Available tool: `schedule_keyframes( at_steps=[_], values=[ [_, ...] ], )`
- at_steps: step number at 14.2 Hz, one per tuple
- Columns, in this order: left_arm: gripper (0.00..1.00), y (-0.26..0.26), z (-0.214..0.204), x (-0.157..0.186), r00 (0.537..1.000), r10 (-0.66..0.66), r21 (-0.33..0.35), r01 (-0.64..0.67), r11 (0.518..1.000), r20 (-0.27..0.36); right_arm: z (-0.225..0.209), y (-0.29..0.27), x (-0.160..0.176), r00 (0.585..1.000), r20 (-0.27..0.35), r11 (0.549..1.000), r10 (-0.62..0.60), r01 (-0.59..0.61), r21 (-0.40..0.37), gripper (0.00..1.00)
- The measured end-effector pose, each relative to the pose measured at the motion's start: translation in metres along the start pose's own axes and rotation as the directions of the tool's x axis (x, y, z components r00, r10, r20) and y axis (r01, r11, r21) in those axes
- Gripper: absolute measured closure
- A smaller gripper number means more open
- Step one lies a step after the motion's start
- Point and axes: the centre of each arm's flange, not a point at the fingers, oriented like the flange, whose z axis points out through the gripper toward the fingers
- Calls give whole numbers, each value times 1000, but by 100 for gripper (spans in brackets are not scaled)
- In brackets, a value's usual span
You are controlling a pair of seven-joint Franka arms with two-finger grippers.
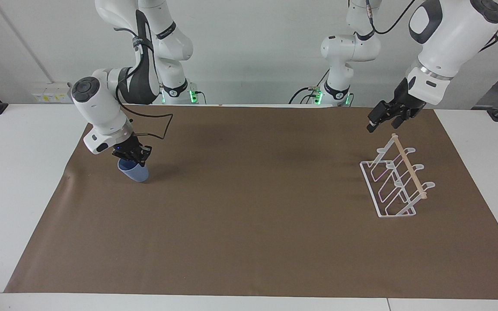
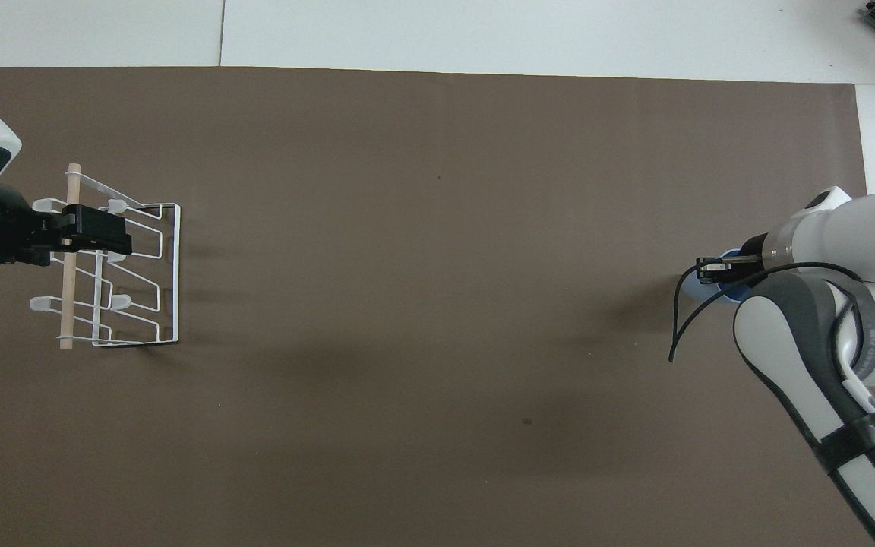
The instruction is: Hang cup on cup holder
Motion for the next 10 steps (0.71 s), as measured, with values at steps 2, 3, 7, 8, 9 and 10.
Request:
schedule_keyframes(
  at_steps=[2,3,7,8,9,10],
  values=[
    [0,7,-4,1,995,-99,-65,98,993,-4,-2,0,-2,1000,6,1000,0,0,-1,95],
    [0,8,-5,1,991,-131,-98,131,986,5,-2,0,-3,1000,12,1000,0,0,-1,95],
    [0,12,-13,6,935,-347,-208,353,912,66,-3,-1,-4,1000,21,1000,-1,1,-2,95],
    [0,14,-15,7,911,-404,-228,412,882,81,-4,-2,-4,1000,20,1000,-3,3,-2,95],
    [0,15,-17,8,884,-457,-244,466,850,99,-6,-4,-4,1000,14,1000,-6,6,-2,95],
    [0,16,-18,9,863,-493,-255,505,825,112,-12,-4,-2,1000,5,1000,-7,7,-3,95]
  ],
)
